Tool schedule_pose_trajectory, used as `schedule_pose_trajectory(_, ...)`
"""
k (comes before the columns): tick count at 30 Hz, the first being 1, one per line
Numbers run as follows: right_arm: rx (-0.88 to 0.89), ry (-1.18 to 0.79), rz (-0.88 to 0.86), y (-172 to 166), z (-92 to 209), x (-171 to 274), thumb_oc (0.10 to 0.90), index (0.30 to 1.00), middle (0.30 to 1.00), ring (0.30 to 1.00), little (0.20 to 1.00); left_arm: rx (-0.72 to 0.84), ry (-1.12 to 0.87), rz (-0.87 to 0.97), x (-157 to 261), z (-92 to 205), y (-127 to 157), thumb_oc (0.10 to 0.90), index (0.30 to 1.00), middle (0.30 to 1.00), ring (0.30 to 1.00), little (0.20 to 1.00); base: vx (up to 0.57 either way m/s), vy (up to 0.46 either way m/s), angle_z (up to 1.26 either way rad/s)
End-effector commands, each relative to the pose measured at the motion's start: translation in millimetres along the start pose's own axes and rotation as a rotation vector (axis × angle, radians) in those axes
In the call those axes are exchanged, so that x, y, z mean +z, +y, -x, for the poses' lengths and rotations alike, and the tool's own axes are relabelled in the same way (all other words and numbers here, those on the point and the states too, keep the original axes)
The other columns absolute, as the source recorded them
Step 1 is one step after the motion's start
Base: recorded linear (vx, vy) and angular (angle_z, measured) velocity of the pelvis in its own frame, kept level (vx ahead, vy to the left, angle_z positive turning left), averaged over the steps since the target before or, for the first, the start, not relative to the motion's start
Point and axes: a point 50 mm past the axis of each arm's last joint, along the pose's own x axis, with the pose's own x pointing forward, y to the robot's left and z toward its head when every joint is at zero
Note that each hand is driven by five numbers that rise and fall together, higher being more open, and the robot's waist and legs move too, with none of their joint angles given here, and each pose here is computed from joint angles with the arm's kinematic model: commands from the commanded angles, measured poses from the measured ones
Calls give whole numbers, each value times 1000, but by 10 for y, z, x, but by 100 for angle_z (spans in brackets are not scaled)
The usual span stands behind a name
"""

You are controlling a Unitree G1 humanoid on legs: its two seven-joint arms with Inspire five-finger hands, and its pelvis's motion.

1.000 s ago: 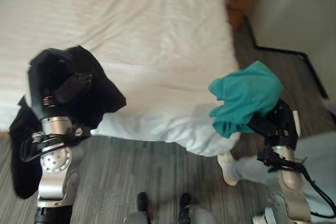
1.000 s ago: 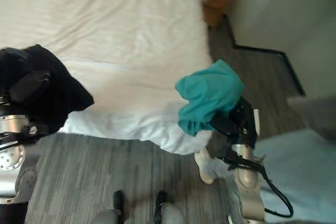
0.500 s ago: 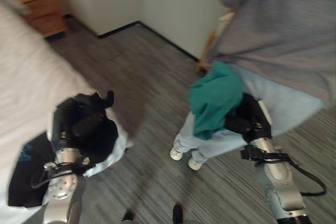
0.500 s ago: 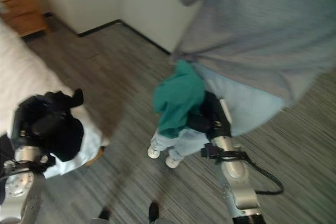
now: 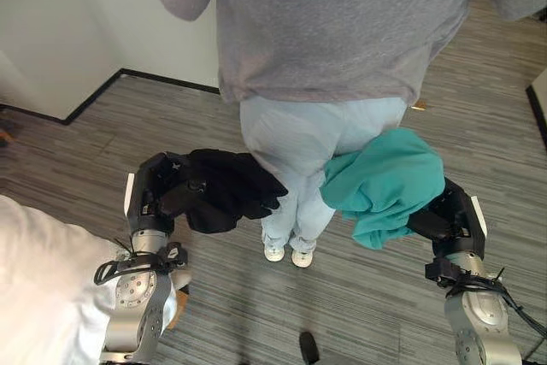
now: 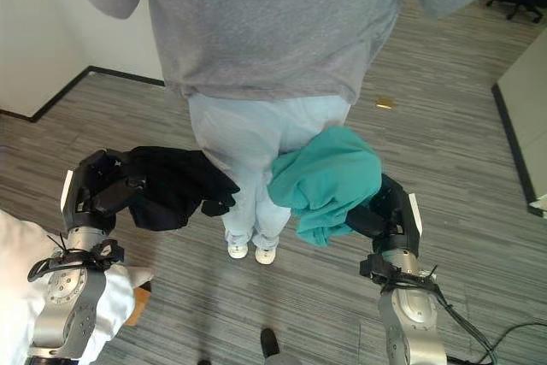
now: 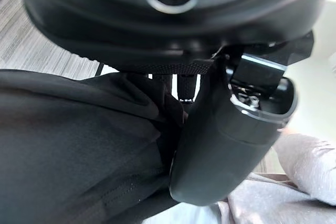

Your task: Pick up bed clothes into laundry basket.

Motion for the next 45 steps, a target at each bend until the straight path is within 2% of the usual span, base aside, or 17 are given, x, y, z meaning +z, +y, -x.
schedule_pose_trajectory(1, 18, -242, -25, 62, -148, 387, 400, 300, 300, 300, 300, 77, -200, -83, 378, 48, 289, 400, 300, 300, 300, 300, 9, 13, 14)
schedule_pose_trajectory(5, 64, -220, -40, 130, -128, 339, 400, 300, 300, 300, 300, 77, -139, -85, 254, 110, 326, 400, 300, 300, 300, 300, 28, 5, 16)
schedule_pose_trajectory(6, 83, 15, -83, 131, -84, -159, 400, 300, 300, 300, 300, -117, 18, -51, -127, -227, -24, 400, 300, 300, 300, 300, 0, 0, 0)
schedule_pose_trajectory(7, 70, 20, -96, 114, -64, -176, 400, 300, 300, 300, 300, -118, 28, -59, -147, -201, -11, 400, 300, 300, 300, 300, 40, -3, 0)
schedule_pose_trajectory(9, 75, -39, -46, 114, -107, -45, 400, 300, 300, 300, 300, -100, -2, -80, -67, -205, 58, 400, 300, 300, 300, 300, 38, 5, 7)
schedule_pose_trajectory(18, 131, -167, -37, 337, -306, 216, 400, 300, 300, 300, 300, -16, -52, -83, 60, -202, 226, 400, 300, 300, 300, 300, -2, 36, 6)
schedule_pose_trajectory(23, 176, -124, -38, 457, -325, 126, 400, 300, 300, 300, 300, -36, -102, -100, 164, -304, 162, 400, 300, 300, 300, 300, 19, 12, -21)
schedule_pose_trajectory(27, 169, -75, -42, 406, -295, 31, 400, 300, 300, 300, 300, -36, -117, -100, 205, -316, 175, 400, 300, 300, 300, 300, 285, -175, 10)
schedule_pose_trajectory(30, 150, -73, -72, 327, -274, 13, 400, 300, 300, 300, 300, -13, -87, -53, 115, -326, 161, 400, 300, 300, 300, 300, 410, -542, 34)
schedule_pose_trajectory(34, 123, -80, -64, 264, -295, 69, 400, 300, 300, 300, 300, -82, -42, 11, 28, -339, -27, 400, 300, 300, 300, 300, 519, -456, 84)
schedule_pose_trajectory(36, 113, -72, -49, 265, -305, 34, 400, 300, 300, 300, 300, -139, -9, 18, -46, -319, -117, 400, 300, 300, 300, 300, 756, 52, -85)
schedule_pose_trajectory(39, 162, -23, -22, 371, -294, -68, 400, 300, 300, 300, 300, -109, 34, 29, -159, -216, -66, 400, 300, 300, 300, 300, 1047, 125, -93)
schedule_pose_trajectory(42, 178, 27, -72, 500, -248, -219, 400, 300, 300, 300, 300, -171, 10, -60, -55, -220, -31, 400, 300, 300, 300, 300, 1159, 315, -146)
schedule_pose_trajectory(45, 182, 57, -75, 500, -193, -286, 400, 300, 300, 300, 300, -193, -32, -53, 38, -252, -75, 400, 300, 300, 300, 300, 570, 261, 46)
